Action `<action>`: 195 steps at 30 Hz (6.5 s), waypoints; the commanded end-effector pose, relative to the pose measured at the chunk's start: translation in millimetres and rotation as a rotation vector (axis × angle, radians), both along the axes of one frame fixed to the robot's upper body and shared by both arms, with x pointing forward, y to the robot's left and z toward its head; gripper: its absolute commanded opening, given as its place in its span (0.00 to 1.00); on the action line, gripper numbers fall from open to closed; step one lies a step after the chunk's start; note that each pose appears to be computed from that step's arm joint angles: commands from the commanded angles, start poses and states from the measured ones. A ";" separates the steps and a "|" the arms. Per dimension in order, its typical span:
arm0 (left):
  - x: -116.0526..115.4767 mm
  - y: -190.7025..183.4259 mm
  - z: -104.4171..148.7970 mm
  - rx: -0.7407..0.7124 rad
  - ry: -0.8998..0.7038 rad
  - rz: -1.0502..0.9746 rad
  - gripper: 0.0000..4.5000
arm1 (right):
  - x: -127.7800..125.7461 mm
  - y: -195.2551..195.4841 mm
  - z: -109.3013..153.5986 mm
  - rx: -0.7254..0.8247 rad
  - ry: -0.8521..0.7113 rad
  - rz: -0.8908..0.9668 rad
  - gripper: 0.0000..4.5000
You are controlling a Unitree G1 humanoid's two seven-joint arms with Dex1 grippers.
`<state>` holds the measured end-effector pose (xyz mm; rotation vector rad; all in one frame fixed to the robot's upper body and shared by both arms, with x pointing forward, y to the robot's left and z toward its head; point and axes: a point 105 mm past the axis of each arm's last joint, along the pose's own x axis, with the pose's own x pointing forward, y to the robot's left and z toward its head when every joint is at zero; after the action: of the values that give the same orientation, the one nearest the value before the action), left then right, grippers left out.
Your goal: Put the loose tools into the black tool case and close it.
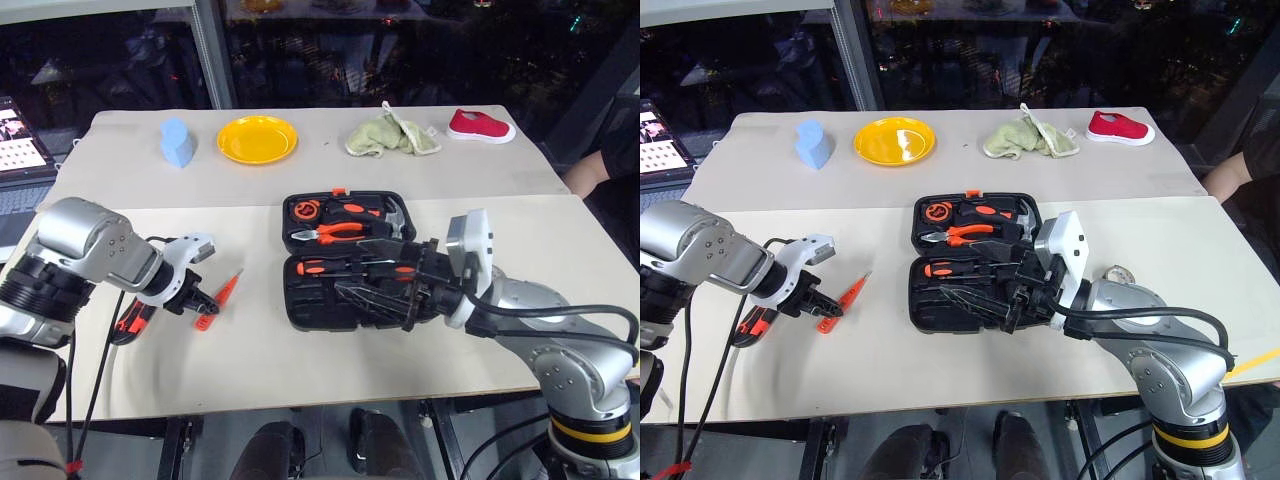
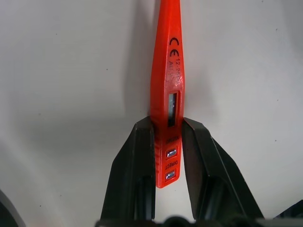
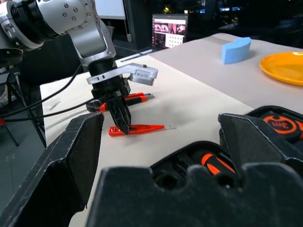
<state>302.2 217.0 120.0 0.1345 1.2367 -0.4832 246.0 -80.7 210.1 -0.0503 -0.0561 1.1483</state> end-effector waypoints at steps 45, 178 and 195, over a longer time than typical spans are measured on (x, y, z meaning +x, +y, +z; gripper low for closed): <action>36.8 7.7 13.7 0.178 -0.169 -0.305 0.09 | -16.9 -11.0 8.6 0.035 -0.034 -0.083 1.00; 57.3 -158.5 41.3 0.078 -0.386 -1.243 0.10 | -11.7 -43.7 0.1 0.100 -0.020 -0.440 1.00; 61.2 -157.5 13.6 0.120 -0.387 -1.275 0.10 | -13.2 -46.3 1.3 0.107 -0.026 -0.457 1.00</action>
<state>360.1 52.3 144.0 1.0777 0.6334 -1.4243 238.5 -127.4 196.4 0.0264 -0.0451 0.6852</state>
